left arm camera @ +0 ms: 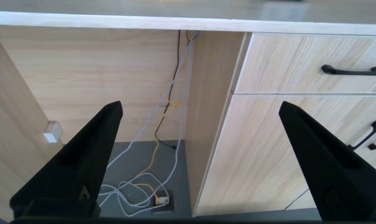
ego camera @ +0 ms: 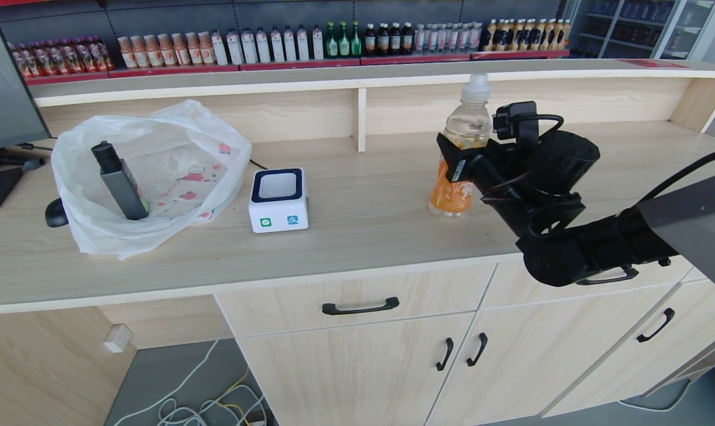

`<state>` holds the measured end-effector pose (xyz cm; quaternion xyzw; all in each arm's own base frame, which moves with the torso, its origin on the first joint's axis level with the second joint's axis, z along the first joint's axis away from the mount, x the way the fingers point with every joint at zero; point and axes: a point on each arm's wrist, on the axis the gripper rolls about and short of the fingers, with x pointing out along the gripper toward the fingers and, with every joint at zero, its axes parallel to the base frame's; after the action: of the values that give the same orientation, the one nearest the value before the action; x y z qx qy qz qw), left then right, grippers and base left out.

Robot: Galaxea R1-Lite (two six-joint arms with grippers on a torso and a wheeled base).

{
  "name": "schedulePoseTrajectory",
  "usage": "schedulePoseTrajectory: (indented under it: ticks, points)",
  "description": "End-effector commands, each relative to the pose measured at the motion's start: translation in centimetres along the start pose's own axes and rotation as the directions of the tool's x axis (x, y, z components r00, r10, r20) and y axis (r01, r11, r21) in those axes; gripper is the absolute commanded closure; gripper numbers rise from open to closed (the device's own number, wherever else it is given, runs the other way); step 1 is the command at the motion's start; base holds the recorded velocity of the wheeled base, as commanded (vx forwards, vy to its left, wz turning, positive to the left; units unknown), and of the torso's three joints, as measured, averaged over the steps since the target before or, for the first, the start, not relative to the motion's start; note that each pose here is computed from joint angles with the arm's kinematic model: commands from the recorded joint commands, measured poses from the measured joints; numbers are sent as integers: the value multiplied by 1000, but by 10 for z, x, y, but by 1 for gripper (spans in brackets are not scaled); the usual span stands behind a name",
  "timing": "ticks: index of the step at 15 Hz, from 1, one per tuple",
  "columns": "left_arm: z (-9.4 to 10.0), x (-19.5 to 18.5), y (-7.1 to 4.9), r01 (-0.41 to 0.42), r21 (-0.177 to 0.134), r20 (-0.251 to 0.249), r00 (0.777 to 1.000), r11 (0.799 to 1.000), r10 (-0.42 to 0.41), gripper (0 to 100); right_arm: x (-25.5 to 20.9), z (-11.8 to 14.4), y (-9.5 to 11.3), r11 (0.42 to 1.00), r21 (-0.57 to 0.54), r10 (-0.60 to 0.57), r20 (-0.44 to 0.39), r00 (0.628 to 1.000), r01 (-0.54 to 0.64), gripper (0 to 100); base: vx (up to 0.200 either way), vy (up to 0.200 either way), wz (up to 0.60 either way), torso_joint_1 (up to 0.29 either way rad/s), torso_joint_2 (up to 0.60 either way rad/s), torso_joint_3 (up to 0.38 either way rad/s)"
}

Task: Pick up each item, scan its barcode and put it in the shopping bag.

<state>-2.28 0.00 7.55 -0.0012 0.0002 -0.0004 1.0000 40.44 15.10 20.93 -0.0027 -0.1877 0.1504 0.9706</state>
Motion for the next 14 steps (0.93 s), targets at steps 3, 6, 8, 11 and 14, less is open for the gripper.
schedulePoseTrajectory:
  ticks: [3, 6, 8, 11, 14]
  points:
    - [0, 0, 0, -1, -1, 0, 1000, 1000, 1, 0, 0, 1, 0, 1000, 1, 1, 5, 1000, -1, 100, 0, 0, 0, 0, 0, 0]
    - [0, 0, 0, 1, -1, 0, 1000, 1000, -1, 0, 0, 6, -1, 1000, 8, -2, 17, 1000, 2, 100, 0, 0, 0, 0, 0, 0]
    - [0, 0, 0, 1, -1, 0, 1000, 1000, -1, 0, 0, 7, 0, 1000, 8, 0, 19, 1000, 0, 100, 0, 0, 0, 0, 0, 0]
    - [0, 0, 0, 1, -1, 0, 1000, 1000, -1, 0, -1, 14, -1, 1000, 9, -2, 34, 999, 1, 100, 0, 0, 0, 0, 0, 0]
    - [0, 0, 0, -1, -1, 0, 1000, 1000, 1, 0, -4, 35, -2, 1000, 12, -4, 74, 997, 3, 100, 0, 0, 0, 0, 0, 0]
